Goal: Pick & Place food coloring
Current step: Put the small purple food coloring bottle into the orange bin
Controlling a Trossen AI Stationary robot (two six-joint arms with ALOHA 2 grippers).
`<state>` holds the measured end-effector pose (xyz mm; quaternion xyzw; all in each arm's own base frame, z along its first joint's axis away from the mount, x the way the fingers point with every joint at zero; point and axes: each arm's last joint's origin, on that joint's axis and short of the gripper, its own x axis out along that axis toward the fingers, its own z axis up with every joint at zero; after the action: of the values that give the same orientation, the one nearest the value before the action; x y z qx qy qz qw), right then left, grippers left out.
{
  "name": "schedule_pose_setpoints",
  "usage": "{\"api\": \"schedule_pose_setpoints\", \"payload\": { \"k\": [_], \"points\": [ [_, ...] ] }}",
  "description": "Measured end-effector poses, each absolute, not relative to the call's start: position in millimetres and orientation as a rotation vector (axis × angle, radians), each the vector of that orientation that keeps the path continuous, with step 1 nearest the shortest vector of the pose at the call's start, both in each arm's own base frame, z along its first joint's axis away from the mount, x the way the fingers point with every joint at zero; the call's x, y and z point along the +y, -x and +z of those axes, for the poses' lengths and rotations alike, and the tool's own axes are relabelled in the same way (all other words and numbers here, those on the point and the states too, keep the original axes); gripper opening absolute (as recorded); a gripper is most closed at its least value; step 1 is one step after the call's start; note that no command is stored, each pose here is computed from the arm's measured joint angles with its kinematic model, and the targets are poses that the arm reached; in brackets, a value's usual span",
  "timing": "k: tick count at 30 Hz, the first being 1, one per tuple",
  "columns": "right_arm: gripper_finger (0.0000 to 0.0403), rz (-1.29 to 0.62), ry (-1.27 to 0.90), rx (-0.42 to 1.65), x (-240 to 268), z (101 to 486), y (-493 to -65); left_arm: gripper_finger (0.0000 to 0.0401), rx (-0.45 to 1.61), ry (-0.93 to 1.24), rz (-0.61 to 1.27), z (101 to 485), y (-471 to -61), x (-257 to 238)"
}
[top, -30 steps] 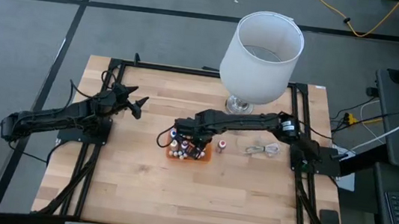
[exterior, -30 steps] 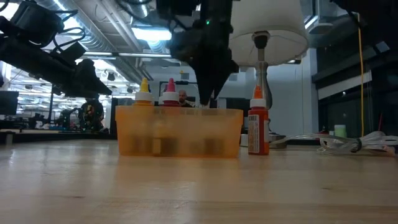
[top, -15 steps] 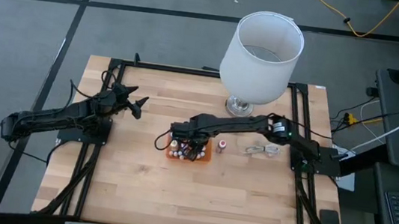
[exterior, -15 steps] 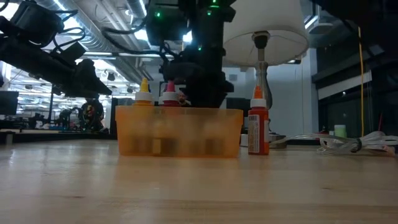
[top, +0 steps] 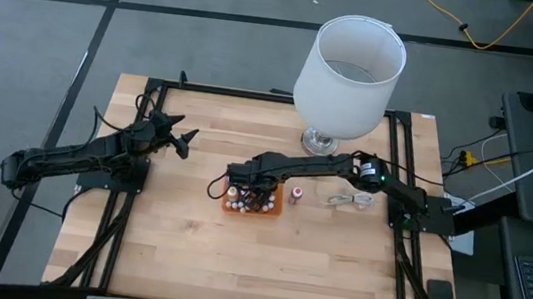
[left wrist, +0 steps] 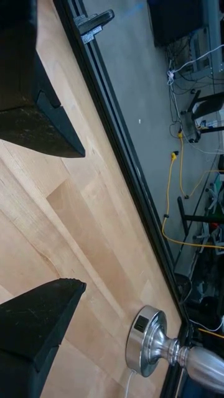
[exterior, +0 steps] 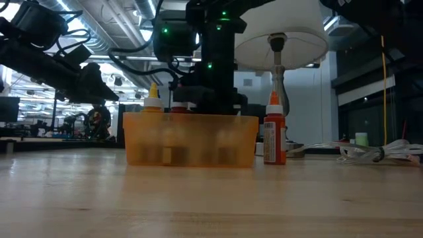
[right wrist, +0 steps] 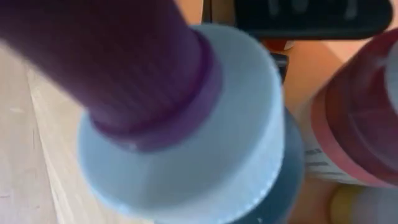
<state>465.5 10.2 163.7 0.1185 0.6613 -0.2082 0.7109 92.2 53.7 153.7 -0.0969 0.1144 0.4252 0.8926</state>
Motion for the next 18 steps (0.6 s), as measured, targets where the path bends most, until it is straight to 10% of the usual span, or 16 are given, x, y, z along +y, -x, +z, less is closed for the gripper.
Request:
{"api": "schedule_pose_setpoints", "payload": {
  "k": [18],
  "points": [
    [0.0090,-0.397,-0.273,1.441,14.2,176.1,-470.5,0.0322,0.238,0.201,0.882,153.6,-92.2,53.7]
  ]
}}
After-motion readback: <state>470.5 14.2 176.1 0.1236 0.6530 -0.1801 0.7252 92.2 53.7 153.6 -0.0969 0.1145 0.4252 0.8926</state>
